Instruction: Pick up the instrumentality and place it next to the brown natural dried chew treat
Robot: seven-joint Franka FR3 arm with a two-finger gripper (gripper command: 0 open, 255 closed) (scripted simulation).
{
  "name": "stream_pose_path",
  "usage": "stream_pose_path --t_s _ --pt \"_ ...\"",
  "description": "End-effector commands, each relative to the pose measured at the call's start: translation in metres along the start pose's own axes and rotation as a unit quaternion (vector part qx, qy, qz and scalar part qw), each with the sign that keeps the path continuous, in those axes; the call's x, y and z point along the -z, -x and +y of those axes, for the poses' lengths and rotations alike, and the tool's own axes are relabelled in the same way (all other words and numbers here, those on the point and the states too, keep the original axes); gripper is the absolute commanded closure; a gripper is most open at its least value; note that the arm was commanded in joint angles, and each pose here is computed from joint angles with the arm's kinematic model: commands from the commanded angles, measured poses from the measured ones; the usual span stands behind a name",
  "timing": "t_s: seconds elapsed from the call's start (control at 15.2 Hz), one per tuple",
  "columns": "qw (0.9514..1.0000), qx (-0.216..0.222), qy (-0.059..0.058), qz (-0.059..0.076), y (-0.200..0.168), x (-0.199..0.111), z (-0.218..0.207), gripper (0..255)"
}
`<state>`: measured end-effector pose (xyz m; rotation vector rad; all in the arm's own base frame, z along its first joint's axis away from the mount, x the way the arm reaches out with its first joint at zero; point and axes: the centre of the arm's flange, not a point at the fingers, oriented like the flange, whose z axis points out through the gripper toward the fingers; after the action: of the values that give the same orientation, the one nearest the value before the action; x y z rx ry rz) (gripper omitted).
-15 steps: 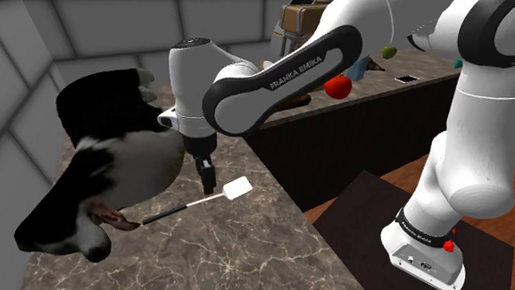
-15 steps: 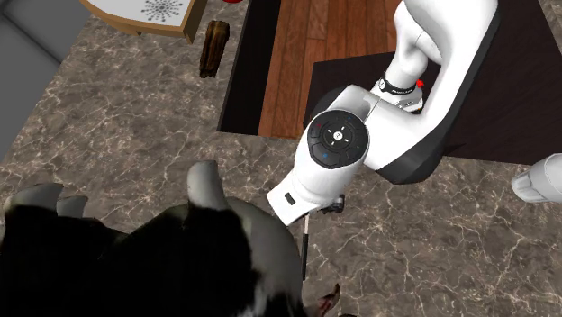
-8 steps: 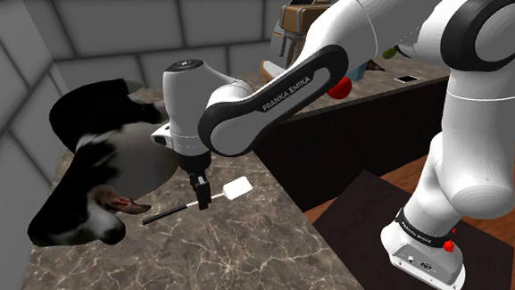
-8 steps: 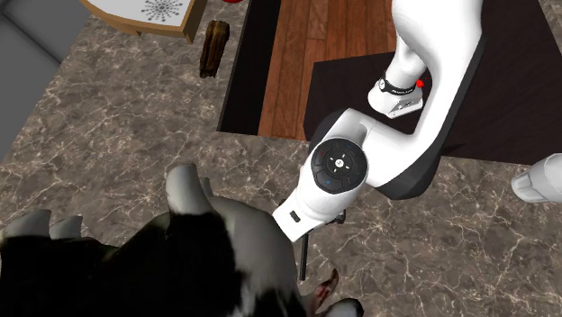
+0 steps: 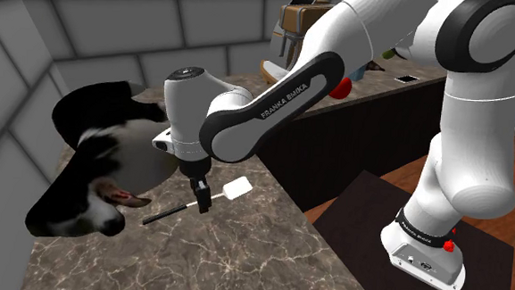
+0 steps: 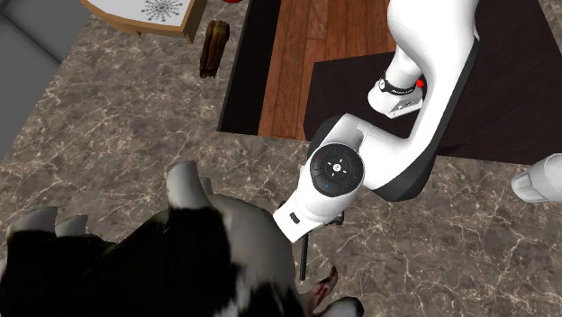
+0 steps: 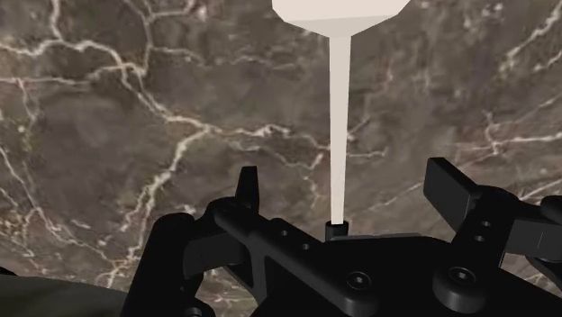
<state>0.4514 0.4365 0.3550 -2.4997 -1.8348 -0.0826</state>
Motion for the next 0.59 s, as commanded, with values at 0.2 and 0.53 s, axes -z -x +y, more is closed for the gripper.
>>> stream_pose_path --t_s 0.2,0.53 --pt "1.0000 0.000 0.000 0.000 0.0000 0.0000 0.0000 255" --pt "1.0000 0.000 0.000 0.000 0.0000 0.0000 0.0000 255"
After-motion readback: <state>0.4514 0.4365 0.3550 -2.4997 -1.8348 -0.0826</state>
